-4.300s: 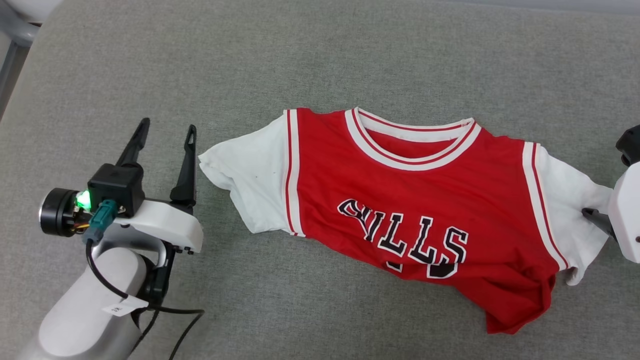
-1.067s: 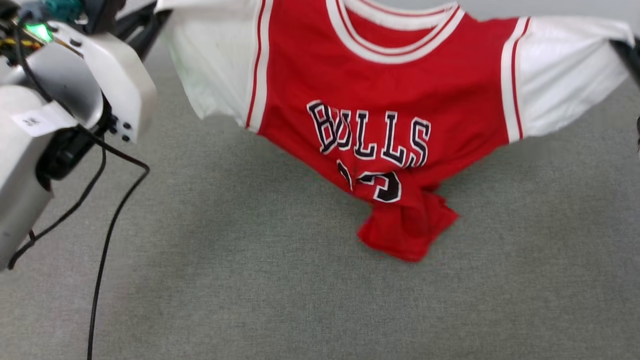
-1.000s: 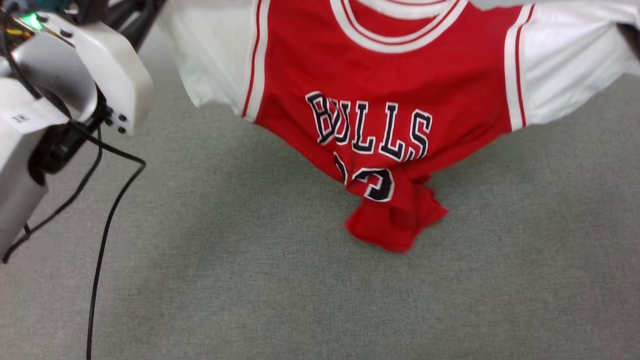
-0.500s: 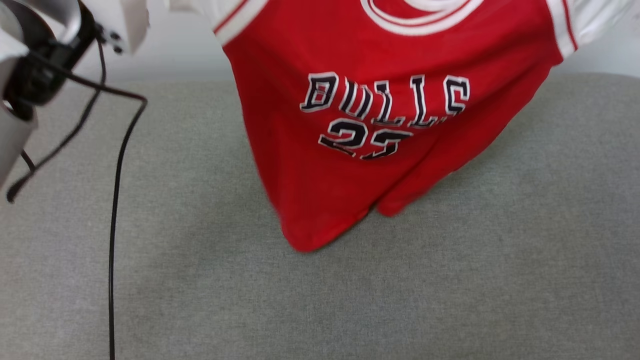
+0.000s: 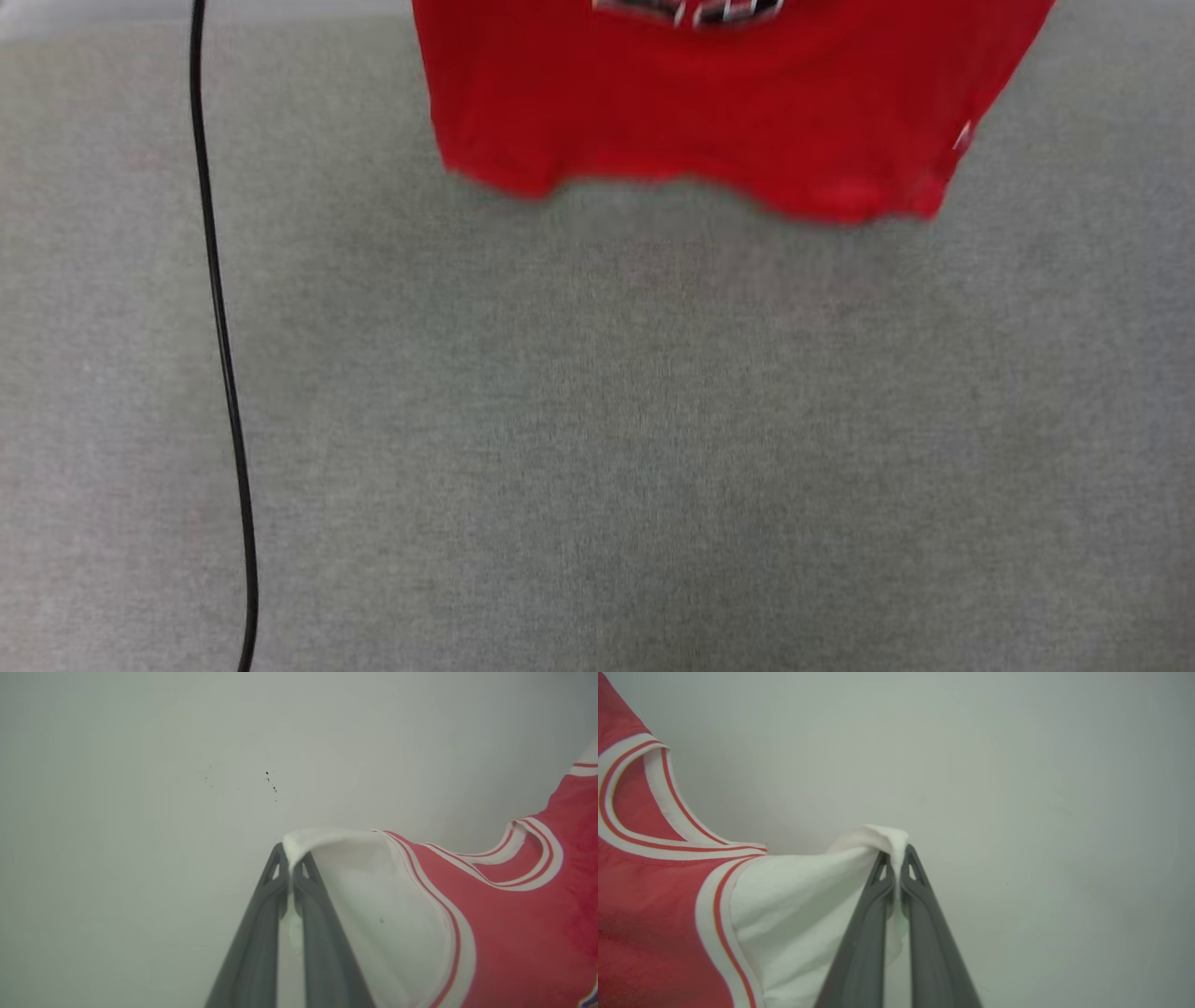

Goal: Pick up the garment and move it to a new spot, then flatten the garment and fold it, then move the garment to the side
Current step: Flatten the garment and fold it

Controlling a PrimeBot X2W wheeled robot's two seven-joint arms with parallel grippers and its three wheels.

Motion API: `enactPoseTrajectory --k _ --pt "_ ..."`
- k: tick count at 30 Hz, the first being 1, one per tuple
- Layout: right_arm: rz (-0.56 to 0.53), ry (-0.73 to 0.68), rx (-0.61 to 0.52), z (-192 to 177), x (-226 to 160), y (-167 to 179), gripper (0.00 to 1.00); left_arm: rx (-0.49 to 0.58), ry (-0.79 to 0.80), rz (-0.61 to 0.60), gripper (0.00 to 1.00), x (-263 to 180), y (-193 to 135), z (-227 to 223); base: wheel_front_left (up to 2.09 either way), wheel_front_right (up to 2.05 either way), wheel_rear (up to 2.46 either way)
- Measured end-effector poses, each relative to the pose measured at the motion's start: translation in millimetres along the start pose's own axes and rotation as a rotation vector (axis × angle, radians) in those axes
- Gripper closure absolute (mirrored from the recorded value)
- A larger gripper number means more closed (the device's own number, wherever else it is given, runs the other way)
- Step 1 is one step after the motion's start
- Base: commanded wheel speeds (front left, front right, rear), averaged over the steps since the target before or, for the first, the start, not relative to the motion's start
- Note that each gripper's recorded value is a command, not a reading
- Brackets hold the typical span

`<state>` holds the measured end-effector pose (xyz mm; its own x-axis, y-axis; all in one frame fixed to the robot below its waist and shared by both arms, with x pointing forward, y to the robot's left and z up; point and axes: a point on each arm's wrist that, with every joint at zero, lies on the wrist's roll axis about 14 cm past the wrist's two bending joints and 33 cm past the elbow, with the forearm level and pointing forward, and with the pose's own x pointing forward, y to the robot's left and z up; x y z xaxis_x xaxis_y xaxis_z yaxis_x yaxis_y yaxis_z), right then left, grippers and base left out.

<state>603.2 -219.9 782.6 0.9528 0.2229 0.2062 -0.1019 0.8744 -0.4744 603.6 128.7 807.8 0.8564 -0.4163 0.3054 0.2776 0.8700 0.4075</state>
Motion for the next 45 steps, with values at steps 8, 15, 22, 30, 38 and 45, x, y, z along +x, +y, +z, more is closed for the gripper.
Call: enactPoseTrajectory --k 8,15,22,30,38,45 --pt "-0.064 -0.057 -0.055 -7 51 -14 1.0 -0.019 -0.054 0.056 1.0 44 22 -19 0.0 0.0 0.0" --pt "-0.086 -0.082 -0.041 -22 78 -13 1.0 -0.039 -0.046 0.089 1.0 59 35 -50 0.0 0.0 0.0" --pt "-0.049 -0.047 0.0 -55 88 10 1.0 -0.116 -0.008 0.094 1.0 59 27 -92 0.0 0.0 0.0" --pt "0.013 -0.003 0.141 -100 71 54 1.0 -0.233 0.068 0.095 1.0 32 0 -153 0.0 0.0 0.0" --pt "0.077 0.081 0.238 -143 25 97 1.0 -0.329 0.182 0.116 1.0 -28 -29 -200 0.0 0.0 0.0" --pt "0.143 0.182 0.312 -177 -36 135 1.0 -0.408 0.305 0.18 1.0 -108 -48 -233 0.0 0.0 0.0"
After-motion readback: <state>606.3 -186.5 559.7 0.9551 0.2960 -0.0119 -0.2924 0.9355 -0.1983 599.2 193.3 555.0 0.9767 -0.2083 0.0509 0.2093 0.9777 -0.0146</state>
